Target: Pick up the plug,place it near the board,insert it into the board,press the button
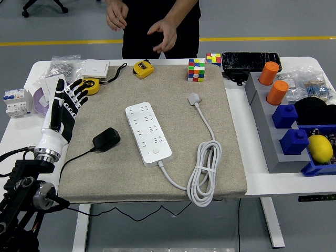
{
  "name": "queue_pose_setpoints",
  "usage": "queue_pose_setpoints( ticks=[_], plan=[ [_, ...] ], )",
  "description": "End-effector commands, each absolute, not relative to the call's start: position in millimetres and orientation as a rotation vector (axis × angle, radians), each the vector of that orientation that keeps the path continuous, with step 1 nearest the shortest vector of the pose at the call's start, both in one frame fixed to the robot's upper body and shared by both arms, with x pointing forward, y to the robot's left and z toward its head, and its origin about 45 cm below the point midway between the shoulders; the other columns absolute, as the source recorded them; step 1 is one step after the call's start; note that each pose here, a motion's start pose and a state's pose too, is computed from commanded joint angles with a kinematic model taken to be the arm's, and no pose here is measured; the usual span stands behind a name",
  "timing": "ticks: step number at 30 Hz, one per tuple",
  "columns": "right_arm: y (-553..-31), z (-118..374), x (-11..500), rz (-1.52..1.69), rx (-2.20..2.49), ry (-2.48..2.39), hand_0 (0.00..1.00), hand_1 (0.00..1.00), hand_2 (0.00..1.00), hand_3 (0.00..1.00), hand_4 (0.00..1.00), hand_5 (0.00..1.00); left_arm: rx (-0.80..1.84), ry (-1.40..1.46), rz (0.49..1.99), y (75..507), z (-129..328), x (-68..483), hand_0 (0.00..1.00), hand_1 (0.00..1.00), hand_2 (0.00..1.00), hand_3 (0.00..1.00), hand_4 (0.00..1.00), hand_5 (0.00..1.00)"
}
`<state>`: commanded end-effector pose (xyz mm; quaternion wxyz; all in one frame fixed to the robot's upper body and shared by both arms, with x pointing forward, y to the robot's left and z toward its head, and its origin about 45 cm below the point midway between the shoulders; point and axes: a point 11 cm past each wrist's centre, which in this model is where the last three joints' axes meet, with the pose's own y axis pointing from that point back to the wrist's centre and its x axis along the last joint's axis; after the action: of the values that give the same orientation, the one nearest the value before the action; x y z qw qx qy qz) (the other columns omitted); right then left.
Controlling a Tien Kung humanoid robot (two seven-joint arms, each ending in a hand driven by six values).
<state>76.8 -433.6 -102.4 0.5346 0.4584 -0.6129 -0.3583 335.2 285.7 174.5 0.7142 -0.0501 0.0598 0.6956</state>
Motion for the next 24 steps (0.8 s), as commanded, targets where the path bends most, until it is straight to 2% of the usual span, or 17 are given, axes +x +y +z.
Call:
queue_pose_setpoints(
  ticks=[1, 24],
  plan=[
    [-434.0, -102.1, 77.9, -0.852, 1.093, -1.462, 0.878, 0.729, 0.718, 0.718, 0.998, 0.679, -0.110, 0.122, 1.541, 286.0, 176.6, 335.3, 0.737, 0.745, 0.713, 0.722, 0.998, 0.998],
    [-428.9, -102.4, 86.0, -0.829, 1.118, -1.434, 0.879, 0.728, 0.718, 0.721, 0.998, 0.679, 0.035, 0.031, 1.559, 296.3, 169.7, 325.0, 0.731, 0.741, 0.713, 0.678, 0.998, 0.998]
  ],
)
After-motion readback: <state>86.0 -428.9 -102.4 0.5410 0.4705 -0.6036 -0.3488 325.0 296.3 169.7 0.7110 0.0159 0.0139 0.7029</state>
